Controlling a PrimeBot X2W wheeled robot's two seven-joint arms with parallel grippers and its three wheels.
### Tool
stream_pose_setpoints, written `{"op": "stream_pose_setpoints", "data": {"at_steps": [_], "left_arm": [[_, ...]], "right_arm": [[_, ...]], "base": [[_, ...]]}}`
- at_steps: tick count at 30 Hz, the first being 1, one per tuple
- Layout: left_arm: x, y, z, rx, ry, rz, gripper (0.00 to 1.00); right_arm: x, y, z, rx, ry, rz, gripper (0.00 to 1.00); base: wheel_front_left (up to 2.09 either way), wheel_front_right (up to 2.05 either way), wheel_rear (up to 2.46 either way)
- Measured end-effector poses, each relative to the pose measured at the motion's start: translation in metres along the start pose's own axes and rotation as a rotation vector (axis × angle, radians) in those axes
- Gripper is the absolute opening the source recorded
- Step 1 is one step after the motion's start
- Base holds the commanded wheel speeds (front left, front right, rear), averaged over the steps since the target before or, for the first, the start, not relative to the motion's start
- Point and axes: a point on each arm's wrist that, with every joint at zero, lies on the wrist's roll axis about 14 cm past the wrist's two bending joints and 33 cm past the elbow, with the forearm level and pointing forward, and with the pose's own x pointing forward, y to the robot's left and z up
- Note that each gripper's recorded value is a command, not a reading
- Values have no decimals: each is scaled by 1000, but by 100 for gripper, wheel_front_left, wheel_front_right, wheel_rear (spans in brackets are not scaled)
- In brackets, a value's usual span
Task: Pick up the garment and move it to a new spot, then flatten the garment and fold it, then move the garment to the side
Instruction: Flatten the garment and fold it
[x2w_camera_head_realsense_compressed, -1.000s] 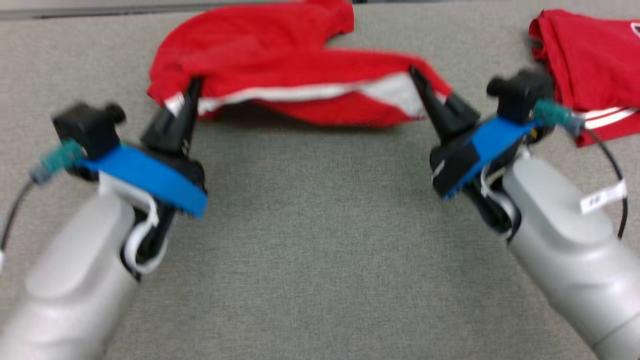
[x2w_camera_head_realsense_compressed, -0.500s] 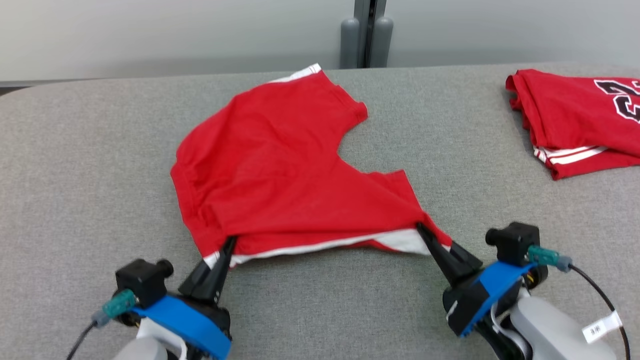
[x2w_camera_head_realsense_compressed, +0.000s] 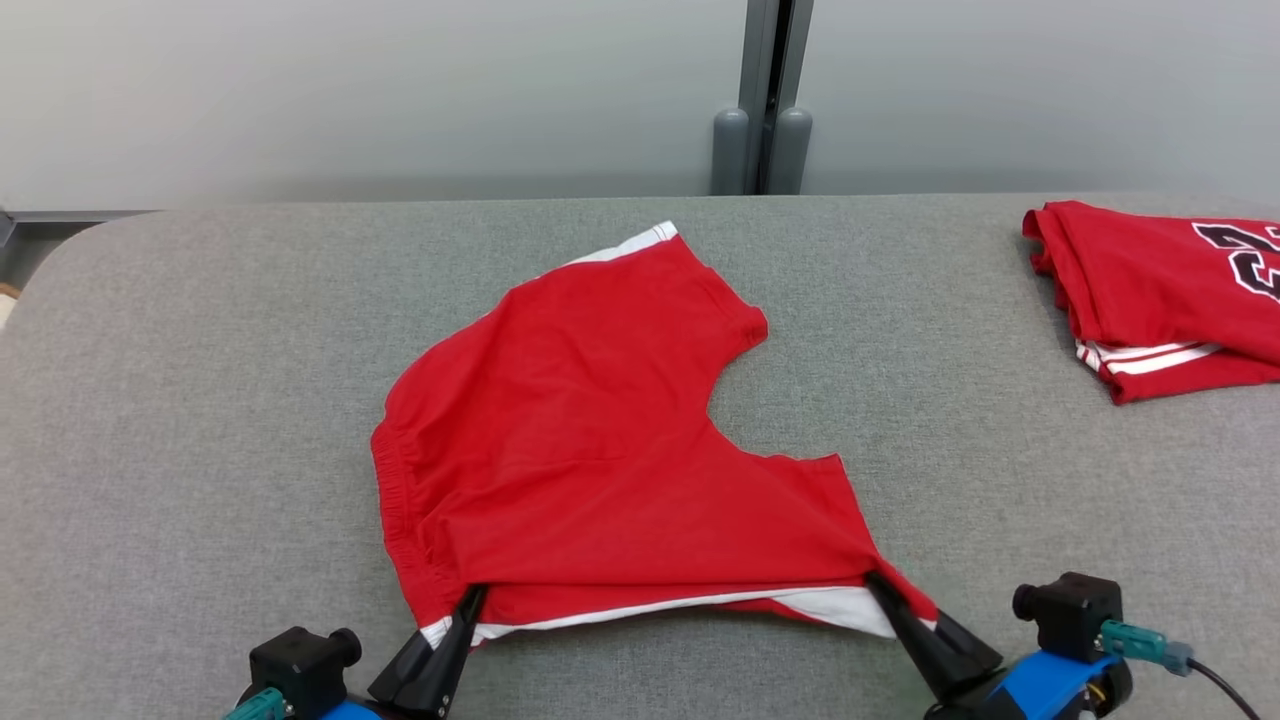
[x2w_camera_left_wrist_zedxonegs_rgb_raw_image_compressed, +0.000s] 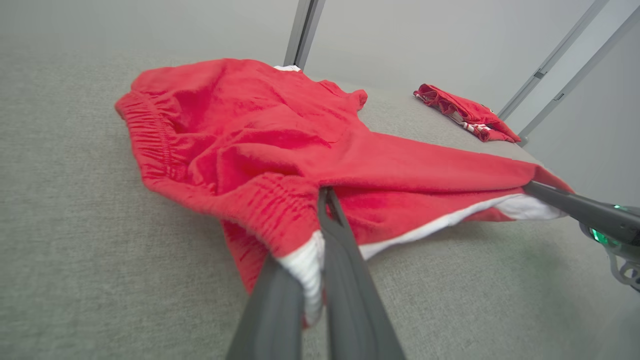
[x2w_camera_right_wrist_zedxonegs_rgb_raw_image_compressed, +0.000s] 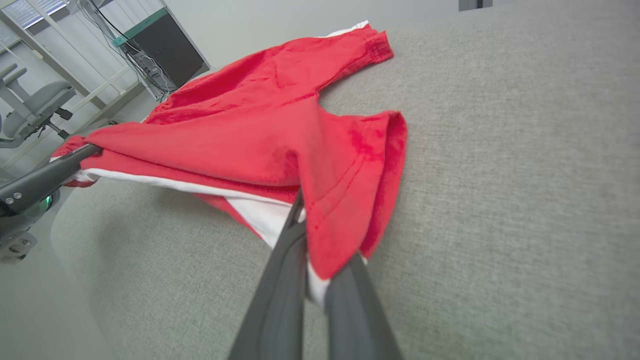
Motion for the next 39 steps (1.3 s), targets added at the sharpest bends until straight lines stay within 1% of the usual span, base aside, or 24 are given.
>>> {"op": "stream_pose_setpoints", "data": {"at_steps": [9, 11, 15, 20, 27, 32, 39], "left_arm": [[5, -7, 8, -11, -32, -11, 0], [8, -5, 12, -12, -44, -6, 0], [16, 1, 29, -14, -94, 9, 0], [28, 11, 46, -13, -141, 28, 0], [53, 36, 65, -10, -177, 74, 0], [72, 53, 82, -35, -211, 101, 0], [90, 79, 78, -55, -184, 143, 0]], "right_arm": [[6, -5, 25, -51, -41, -14, 0], [12, -6, 32, -65, -51, -9, 0], [33, -7, 60, -109, -99, 10, 0], [68, -4, 91, -178, -121, 60, 0], [129, -1, 116, -253, -103, 123, 0], [175, 0, 122, -306, -65, 164, 0], [232, -4, 117, -357, -1, 188, 0]], "base": [[0, 0, 0], [0, 0, 0], [0, 0, 0], [0, 0, 0], [0, 0, 0], [0, 0, 0], [0, 0, 0]]}}
